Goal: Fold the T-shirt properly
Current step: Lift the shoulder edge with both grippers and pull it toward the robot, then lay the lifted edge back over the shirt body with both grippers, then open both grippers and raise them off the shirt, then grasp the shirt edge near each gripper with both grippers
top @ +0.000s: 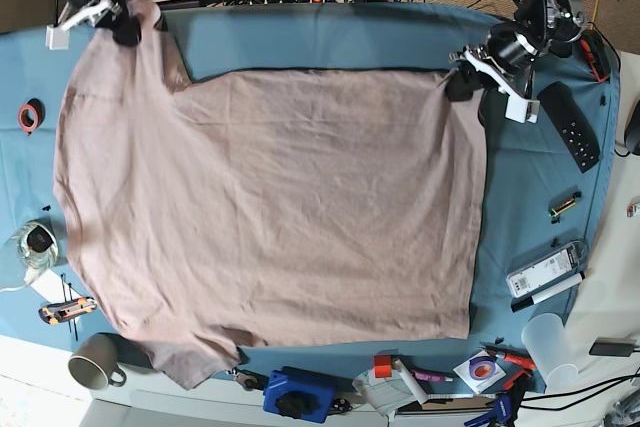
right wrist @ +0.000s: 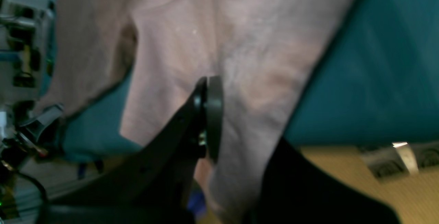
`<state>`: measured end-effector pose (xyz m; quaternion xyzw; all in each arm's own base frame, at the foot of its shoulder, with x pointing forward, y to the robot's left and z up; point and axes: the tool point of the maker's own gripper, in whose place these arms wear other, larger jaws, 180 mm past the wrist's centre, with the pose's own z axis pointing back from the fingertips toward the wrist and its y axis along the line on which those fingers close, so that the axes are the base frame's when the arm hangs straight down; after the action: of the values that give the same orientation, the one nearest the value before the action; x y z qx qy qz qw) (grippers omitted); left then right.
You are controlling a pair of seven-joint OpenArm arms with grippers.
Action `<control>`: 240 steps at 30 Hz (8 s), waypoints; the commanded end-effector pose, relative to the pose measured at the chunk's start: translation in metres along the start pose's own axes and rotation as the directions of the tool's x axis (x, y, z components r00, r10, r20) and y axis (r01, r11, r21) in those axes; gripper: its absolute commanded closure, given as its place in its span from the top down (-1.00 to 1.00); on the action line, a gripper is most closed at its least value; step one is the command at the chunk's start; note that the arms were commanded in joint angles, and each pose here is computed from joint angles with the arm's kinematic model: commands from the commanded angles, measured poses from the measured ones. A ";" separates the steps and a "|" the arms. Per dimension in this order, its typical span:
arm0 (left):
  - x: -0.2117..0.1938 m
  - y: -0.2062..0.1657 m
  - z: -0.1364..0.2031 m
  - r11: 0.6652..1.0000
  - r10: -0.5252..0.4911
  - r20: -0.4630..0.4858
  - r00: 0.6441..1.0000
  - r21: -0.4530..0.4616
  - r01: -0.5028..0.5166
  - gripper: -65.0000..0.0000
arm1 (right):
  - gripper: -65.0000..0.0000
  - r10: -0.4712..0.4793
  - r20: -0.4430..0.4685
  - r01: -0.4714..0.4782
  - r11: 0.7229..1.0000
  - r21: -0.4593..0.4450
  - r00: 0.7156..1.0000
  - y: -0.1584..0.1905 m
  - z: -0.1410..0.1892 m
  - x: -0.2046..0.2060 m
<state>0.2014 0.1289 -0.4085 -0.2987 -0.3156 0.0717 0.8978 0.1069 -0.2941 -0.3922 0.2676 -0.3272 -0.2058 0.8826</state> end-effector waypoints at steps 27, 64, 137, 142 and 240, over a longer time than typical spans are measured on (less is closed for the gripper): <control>-0.036 0.043 0.144 0.968 0.101 0.023 0.995 0.227 -0.104 -1.00 | -1.00 0.019 -0.100 -0.031 0.993 -0.116 0.995 0.006 0.115 -0.028; 0.064 0.036 0.082 0.945 -0.184 0.177 0.967 0.304 0.124 -1.00 | -1.00 0.354 0.077 -0.345 0.932 -0.106 0.932 0.029 0.003 0.089; 0.189 0.034 -0.039 0.930 -0.326 0.214 0.921 0.247 0.272 -1.00 | -1.00 0.444 0.204 -0.410 0.893 -0.188 0.873 0.029 -0.124 0.193; 0.175 0.038 -0.053 0.938 -0.318 0.166 0.933 0.199 0.284 -1.00 | -1.00 0.444 0.203 -0.410 0.892 -0.188 0.873 0.029 -0.124 0.193; 0.138 0.066 0.131 0.883 -0.367 0.101 0.925 0.352 0.312 0.02 | -0.11 -0.215 0.110 0.175 0.940 0.293 0.970 -0.003 -0.051 0.117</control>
<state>0.2287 0.2889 -0.3061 -0.0823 -0.3986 -0.0001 0.9134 0.2251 -0.3500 -0.3678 0.3945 -0.4077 -0.2630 0.7804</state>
